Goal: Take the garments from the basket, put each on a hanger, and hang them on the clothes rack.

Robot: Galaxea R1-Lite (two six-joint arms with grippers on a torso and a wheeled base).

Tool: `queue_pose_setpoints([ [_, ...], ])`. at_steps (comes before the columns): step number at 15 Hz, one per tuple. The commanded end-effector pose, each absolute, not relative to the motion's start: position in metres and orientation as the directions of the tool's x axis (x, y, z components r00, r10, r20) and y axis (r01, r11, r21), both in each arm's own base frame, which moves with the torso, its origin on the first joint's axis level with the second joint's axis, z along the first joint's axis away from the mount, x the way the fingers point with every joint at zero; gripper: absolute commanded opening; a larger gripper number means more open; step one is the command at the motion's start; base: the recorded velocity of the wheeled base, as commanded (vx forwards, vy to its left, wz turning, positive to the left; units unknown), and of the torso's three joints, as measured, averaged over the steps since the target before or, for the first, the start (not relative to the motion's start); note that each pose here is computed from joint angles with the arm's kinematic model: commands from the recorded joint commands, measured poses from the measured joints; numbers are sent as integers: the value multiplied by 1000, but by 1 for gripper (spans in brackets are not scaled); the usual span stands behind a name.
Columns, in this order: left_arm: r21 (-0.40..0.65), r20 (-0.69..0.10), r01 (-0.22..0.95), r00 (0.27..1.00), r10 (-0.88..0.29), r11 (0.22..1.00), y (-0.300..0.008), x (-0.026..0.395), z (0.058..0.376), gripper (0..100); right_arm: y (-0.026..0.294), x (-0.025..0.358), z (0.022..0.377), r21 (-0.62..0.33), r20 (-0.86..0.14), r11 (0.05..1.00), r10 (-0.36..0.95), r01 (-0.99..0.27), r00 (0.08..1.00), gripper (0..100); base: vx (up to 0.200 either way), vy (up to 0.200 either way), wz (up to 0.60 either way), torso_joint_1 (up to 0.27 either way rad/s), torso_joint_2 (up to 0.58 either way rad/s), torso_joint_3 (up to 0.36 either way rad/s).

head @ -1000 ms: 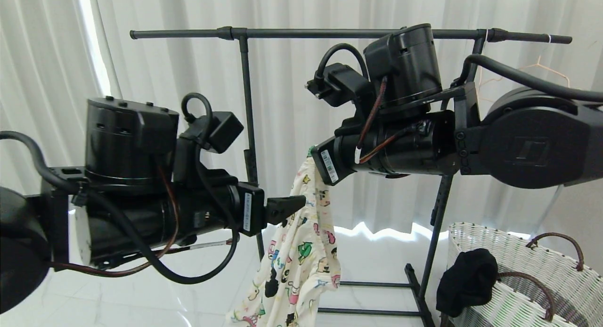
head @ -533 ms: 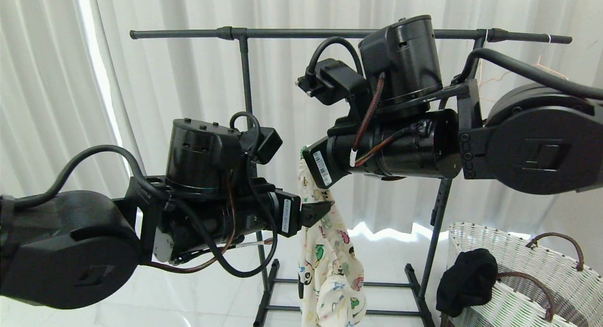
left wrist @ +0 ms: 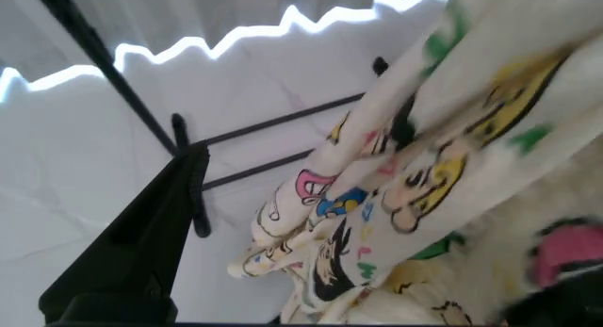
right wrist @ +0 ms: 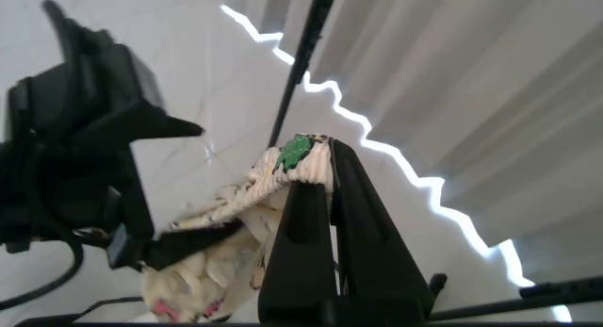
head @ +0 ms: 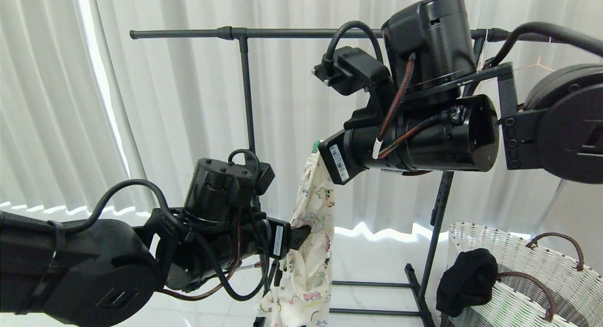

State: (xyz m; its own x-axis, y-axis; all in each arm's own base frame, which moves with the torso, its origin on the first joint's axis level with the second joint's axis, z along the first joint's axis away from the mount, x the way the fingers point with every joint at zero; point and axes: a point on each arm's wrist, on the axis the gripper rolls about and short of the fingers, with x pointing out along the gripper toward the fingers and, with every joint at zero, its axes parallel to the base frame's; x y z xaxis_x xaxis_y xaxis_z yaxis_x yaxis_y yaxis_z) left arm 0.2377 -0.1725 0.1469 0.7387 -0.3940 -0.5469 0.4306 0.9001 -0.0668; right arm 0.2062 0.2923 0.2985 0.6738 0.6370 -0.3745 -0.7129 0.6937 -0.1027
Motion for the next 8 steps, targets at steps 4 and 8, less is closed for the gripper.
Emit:
queue_pose_setpoints([
  [4, -41, -518, 398, 776, -360, 916, -154, 214, 128, 100, 265, 198, 309, -111, -359, 728, 606, -677, 710, 0, 0, 0, 0, 0, 0, 0],
  [8, -35, -540, 399, 764, -353, 916, -136, 189, 120, 100, 247, 194, 312, -114, -359, 749, 581, -652, 731, 0, 0, 0, 0, 0, 0, 0],
])
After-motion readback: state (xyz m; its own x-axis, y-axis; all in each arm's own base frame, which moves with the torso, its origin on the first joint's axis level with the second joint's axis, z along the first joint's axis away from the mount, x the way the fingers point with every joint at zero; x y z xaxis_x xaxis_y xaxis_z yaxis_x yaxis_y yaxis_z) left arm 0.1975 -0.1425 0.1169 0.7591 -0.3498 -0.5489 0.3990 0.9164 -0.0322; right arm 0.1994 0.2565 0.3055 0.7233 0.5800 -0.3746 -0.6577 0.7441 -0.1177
